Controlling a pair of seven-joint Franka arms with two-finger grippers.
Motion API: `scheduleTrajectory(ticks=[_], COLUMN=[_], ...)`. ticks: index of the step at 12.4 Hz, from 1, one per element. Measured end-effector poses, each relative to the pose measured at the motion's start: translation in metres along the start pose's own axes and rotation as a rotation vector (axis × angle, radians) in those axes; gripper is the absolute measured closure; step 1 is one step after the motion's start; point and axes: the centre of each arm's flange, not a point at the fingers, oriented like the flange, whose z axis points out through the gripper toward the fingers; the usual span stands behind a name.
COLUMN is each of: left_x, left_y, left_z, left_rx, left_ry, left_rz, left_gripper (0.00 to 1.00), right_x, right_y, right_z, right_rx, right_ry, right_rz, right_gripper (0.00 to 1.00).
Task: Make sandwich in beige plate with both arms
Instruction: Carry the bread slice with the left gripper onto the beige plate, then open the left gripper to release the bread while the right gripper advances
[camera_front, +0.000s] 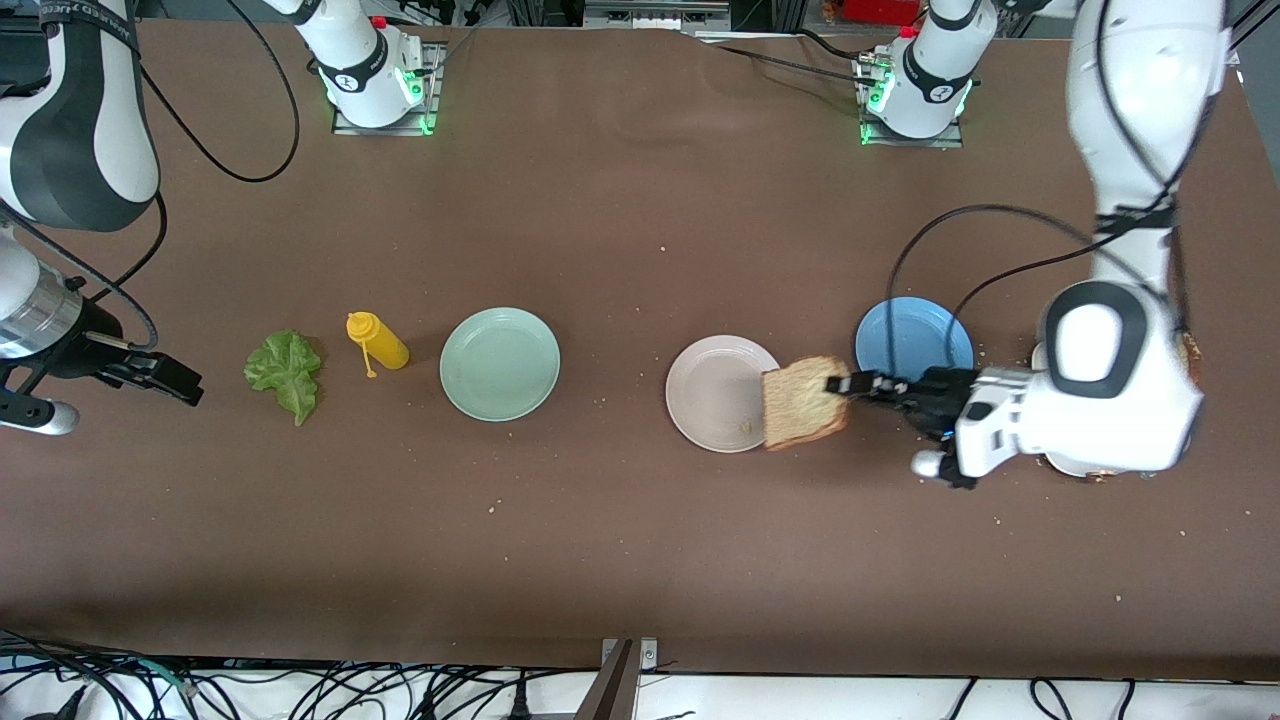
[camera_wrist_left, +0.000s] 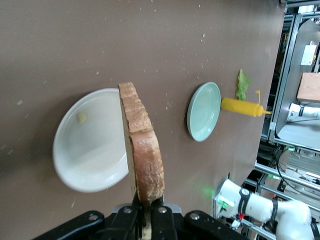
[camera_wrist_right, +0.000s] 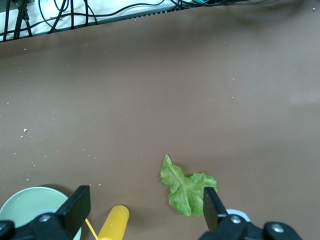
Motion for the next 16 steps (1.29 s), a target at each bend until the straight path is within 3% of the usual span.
scheduleTrajectory(ticks=[4, 9, 12, 14, 16], left_x=[0.016, 0.015, 0.013, 0.011, 0.007], left_y=[-0.003, -0.017, -0.017, -0.021, -0.030], left_z=[0.065, 0.080, 0.098, 0.109, 0.116], left_rx=[-0.089, -0.092, -0.087, -0.085, -0.086], left_ry=[0.019, -0.005, -0.032, -0.049, -0.066], left_rz=[-0.037, -0.059, -0.063, -0.072, -0.090], left_gripper=[0.92, 0.92, 0.92, 0.87, 0.67], right_x=[-0.001, -0.002, -0.006, -0.008, -0.014], right_y=[-0.001, -0.005, -0.008, -0.010, -0.014], right_z=[0.003, 0.011, 0.008, 0.004, 0.004], right_rx=[-0.002, -0.002, 0.051, 0.090, 0.101], right_ry=[-0.014, -0.034, -0.064, -0.075, -0.118], right_rz=[-0.002, -0.005, 0.017, 0.032, 0.024], right_gripper=[0.00, 0.00, 0.00, 0.00, 0.00])
